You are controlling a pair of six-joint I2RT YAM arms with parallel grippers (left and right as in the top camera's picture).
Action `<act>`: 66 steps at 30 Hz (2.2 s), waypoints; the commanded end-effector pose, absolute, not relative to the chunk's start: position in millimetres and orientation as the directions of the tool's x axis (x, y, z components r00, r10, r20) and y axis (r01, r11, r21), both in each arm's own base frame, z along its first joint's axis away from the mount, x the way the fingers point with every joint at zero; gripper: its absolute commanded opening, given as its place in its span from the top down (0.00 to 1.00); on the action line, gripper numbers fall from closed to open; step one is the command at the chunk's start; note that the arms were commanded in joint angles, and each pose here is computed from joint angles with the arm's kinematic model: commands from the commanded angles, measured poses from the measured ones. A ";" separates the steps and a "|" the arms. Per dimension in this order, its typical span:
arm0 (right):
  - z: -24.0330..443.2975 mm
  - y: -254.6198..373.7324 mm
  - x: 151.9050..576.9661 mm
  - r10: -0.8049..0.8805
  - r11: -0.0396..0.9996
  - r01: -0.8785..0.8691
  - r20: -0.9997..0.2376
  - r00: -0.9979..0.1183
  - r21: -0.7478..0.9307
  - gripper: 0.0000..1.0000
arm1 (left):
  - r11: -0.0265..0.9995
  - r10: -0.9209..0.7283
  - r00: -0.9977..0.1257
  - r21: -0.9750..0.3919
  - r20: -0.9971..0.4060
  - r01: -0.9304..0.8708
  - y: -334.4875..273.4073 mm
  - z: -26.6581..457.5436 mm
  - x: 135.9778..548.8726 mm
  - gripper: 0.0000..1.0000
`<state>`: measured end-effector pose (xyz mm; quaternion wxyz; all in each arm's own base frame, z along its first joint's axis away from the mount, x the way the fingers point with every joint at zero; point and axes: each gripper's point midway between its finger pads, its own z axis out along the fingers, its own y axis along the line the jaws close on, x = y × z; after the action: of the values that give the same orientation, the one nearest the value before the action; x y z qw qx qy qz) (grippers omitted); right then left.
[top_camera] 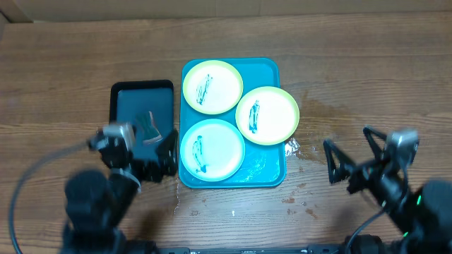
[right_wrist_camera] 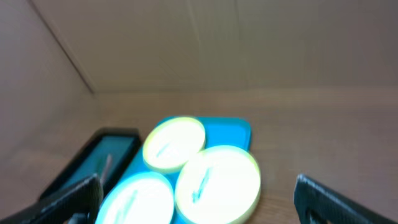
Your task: Clean dirty plates on tray and stack at the side
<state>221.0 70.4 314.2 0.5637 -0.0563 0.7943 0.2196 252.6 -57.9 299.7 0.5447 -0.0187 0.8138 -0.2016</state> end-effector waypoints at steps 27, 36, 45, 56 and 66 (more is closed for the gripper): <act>103.2 227.9 276.8 -0.050 0.926 -0.071 -0.065 -0.997 0.371 0.00 | 0.904 -0.418 -0.821 -0.094 -0.388 -0.416 26.0 227.7 281.8 0.00; 87.4 232.8 279.8 -0.066 0.929 -0.079 -0.049 -0.997 0.360 0.01 | 0.872 -0.483 -0.858 -0.010 -0.171 -0.489 35.4 121.1 301.8 0.24; 86.5 243.1 271.7 -0.101 0.925 -0.113 -0.052 -0.993 0.361 0.13 | 0.910 -0.413 -0.909 -0.038 -0.060 -0.412 32.6 44.0 337.3 0.44; 88.4 247.4 278.3 -0.092 0.919 -0.115 -0.079 -0.993 0.376 0.34 | 0.920 -0.390 -0.921 -0.030 -0.010 -0.390 32.5 -4.7 349.2 0.96; 83.7 232.2 288.9 0.141 0.945 0.116 -0.060 -0.988 0.306 0.44 | 0.925 -0.379 -0.924 0.020 -0.040 -0.380 52.2 85.4 355.4 0.96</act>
<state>282.3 239.1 82.5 0.0266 0.0085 0.9852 0.1690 337.8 42.7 51.3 -0.0353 -0.2004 0.9791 0.0052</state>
